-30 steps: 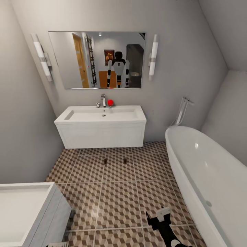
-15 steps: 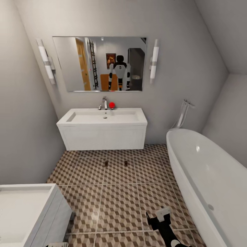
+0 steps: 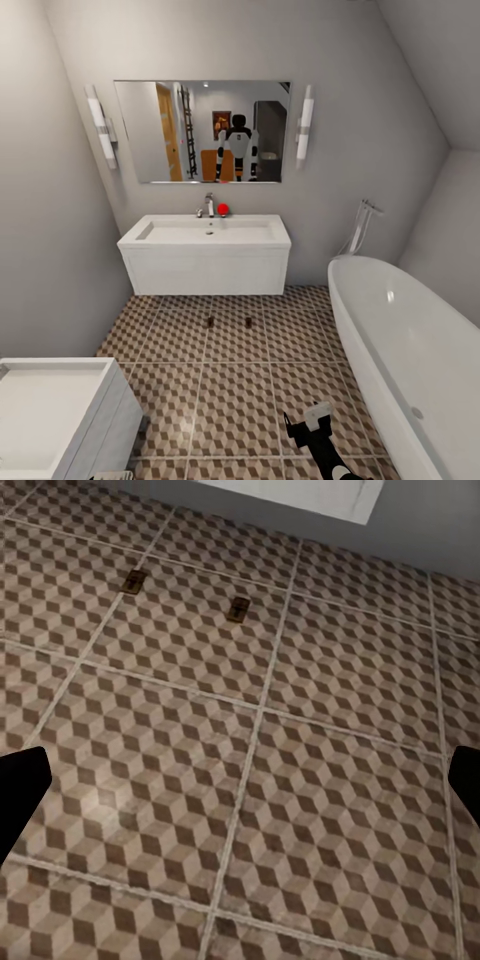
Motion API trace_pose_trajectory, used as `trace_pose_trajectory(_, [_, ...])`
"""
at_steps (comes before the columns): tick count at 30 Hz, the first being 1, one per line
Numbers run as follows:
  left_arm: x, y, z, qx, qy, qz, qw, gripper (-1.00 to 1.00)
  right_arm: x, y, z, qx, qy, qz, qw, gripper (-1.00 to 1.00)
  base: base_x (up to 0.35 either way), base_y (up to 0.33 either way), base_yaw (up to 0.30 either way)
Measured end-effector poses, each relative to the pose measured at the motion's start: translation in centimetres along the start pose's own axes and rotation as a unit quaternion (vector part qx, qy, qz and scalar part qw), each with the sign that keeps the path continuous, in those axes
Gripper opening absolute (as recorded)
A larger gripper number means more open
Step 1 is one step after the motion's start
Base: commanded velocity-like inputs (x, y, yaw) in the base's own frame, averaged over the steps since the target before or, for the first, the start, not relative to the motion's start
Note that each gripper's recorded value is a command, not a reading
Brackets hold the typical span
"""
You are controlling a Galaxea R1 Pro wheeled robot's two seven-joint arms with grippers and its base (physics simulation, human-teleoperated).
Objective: Take the four mousetraps from the cabinet in the bathroom and place them on the bathroom floor. Make sure all four end up on the same floor surface, and ensure that at least two of them are either under or directly next to the same bathroom sink.
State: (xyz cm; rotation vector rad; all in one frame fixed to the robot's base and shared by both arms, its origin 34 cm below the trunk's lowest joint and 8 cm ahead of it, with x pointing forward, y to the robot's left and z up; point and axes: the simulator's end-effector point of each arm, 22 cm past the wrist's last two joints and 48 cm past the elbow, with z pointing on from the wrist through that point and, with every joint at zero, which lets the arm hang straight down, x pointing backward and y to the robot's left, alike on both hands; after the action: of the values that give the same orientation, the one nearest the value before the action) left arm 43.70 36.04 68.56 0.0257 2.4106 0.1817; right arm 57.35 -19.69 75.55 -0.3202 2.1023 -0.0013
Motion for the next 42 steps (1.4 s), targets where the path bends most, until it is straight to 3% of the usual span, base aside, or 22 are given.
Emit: trace_pose_trajectory(42, [-2.9, 0.2, -0.3, -0.002, -0.032, -0.004, 0.9995, 1.0, -3.3, -0.7, -0.4, 0.007, -0.031, -0.004, 0.9995, 1.0, 0.0, 0.0, 0.105])
